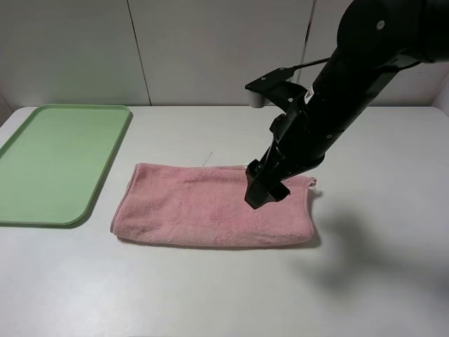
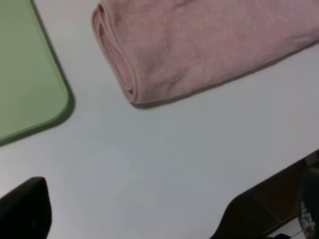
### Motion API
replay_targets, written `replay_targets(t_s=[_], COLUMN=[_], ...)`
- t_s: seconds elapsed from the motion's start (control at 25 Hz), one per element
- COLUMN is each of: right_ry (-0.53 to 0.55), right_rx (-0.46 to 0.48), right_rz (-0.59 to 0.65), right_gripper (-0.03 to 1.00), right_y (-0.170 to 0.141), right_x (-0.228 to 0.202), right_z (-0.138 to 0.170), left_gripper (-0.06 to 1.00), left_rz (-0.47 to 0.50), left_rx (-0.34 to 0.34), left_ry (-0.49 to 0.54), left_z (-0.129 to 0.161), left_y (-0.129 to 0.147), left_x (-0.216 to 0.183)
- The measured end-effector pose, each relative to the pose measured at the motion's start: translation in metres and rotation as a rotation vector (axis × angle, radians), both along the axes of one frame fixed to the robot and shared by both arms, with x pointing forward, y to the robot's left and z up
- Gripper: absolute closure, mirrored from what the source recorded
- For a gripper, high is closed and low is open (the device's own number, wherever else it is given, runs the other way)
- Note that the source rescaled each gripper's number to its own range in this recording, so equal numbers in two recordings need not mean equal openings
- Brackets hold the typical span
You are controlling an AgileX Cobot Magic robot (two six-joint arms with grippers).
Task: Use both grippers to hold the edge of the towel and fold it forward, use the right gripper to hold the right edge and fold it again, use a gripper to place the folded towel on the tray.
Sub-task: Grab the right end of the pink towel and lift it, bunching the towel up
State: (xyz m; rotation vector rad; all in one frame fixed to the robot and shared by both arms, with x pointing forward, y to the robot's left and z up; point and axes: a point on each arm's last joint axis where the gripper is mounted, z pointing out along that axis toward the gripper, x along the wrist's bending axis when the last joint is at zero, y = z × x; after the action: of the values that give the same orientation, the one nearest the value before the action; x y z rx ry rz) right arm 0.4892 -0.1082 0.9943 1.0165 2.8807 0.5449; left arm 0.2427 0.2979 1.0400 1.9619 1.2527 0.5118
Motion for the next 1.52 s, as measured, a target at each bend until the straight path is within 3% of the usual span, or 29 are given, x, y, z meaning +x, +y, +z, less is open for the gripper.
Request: replay_targets(t_s=[0.48, 1.0, 1.16, 1.36, 1.52], right_ry=[0.034, 0.131, 0.141, 0.091, 0.065], right_rx=[0.019, 0.067, 0.083, 0.1, 0.082], right_rz=[-0.094, -0.372, -0.436, -0.491, -0.531], right_gripper=[-0.03, -0.03, -0.03, -0.03, -0.03], right_y=[0.0, 0.001, 0.001, 0.0, -0.003], right_x=[0.0, 0.0, 0.001, 0.006, 0.009], right_z=[0.0, 0.0, 0.0, 0.001, 0.001], left_gripper=[-0.04, -0.04, -0.04, -0.04, -0.04], left_rz=[0.006, 0.371, 0.44, 0.486, 0.519], left_rx=[-0.003, 0.0, -0.001, -0.021, 0.004], left_ry=[-0.009, -0.011, -0.016, -0.11, -0.118], left_z=[0.001, 0.001, 0.001, 0.001, 0.001], left_y=[-0.001, 0.001, 0.001, 0.002, 0.004], left_x=[0.0, 0.001, 0.001, -0.013, -0.014])
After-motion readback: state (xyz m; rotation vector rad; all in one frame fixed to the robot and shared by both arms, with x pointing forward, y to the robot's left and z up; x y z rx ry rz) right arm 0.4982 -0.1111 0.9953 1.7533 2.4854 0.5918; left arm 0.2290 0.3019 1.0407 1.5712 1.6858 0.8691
